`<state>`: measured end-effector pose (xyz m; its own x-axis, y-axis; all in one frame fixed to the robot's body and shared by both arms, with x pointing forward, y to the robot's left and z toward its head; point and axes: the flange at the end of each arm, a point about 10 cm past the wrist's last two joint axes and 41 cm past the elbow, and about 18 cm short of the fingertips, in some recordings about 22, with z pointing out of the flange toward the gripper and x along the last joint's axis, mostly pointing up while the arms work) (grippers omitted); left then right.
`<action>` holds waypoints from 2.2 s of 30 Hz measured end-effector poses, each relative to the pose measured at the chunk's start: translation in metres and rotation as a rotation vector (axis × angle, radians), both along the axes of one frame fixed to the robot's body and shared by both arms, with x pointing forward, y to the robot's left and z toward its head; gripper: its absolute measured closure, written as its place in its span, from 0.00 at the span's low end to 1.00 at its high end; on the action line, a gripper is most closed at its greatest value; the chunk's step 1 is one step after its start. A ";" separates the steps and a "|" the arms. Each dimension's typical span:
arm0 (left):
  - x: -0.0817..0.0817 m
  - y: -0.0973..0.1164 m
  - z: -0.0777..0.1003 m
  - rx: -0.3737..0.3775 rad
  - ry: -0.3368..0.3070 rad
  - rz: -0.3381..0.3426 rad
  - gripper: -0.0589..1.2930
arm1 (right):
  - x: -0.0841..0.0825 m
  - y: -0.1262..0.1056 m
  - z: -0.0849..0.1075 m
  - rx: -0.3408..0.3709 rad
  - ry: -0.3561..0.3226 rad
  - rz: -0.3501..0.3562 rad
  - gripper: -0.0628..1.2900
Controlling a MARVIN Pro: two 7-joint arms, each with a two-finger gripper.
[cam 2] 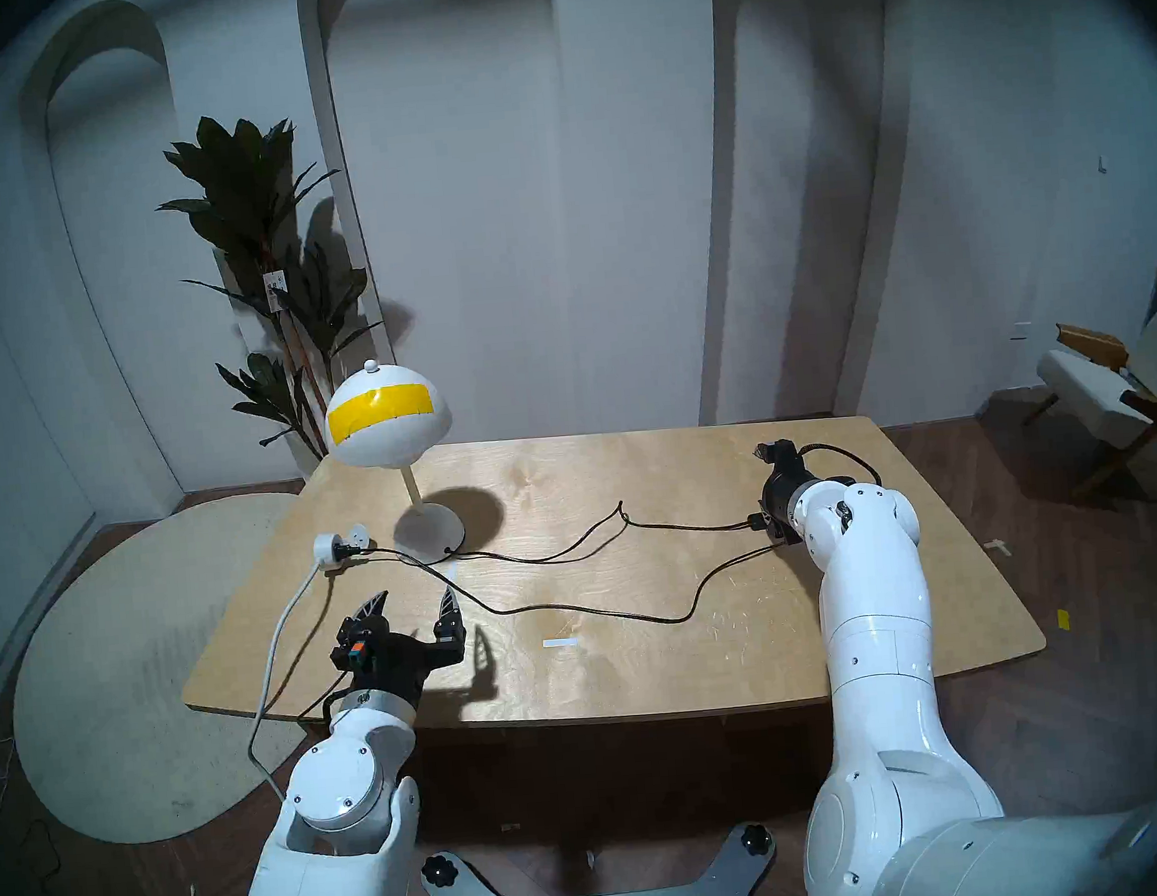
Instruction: Turn on the table lamp by pressing the switch
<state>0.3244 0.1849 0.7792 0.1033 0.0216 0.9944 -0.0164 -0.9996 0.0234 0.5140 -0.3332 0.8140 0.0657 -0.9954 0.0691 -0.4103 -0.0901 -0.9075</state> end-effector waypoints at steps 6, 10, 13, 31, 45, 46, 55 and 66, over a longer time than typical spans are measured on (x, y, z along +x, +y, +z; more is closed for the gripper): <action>0.000 0.000 0.000 0.000 0.000 0.000 0.04 | 0.003 -0.004 -0.008 0.002 0.014 -0.013 0.07; 0.000 0.000 0.000 0.000 0.000 0.000 0.04 | 0.007 -0.007 -0.009 -0.001 0.014 -0.021 0.07; 0.000 0.000 0.000 0.000 0.000 0.000 0.04 | 0.009 -0.009 -0.010 -0.003 0.013 -0.026 0.07; 0.000 0.000 0.000 0.000 0.000 0.000 0.04 | 0.019 -0.022 -0.014 0.000 0.016 -0.058 0.07; 0.000 0.000 0.000 0.000 0.000 0.000 0.04 | 0.024 -0.009 0.003 -0.027 -0.024 -0.009 0.07; 0.000 0.000 0.000 0.000 0.000 0.000 0.04 | 0.025 -0.006 0.006 -0.027 -0.030 -0.003 0.07; 0.000 0.000 0.000 0.000 0.000 0.000 0.04 | 0.018 0.009 0.005 -0.025 -0.029 0.031 0.07; 0.000 0.000 0.000 0.000 0.000 0.000 0.04 | 0.012 0.016 -0.007 -0.016 -0.005 0.042 0.07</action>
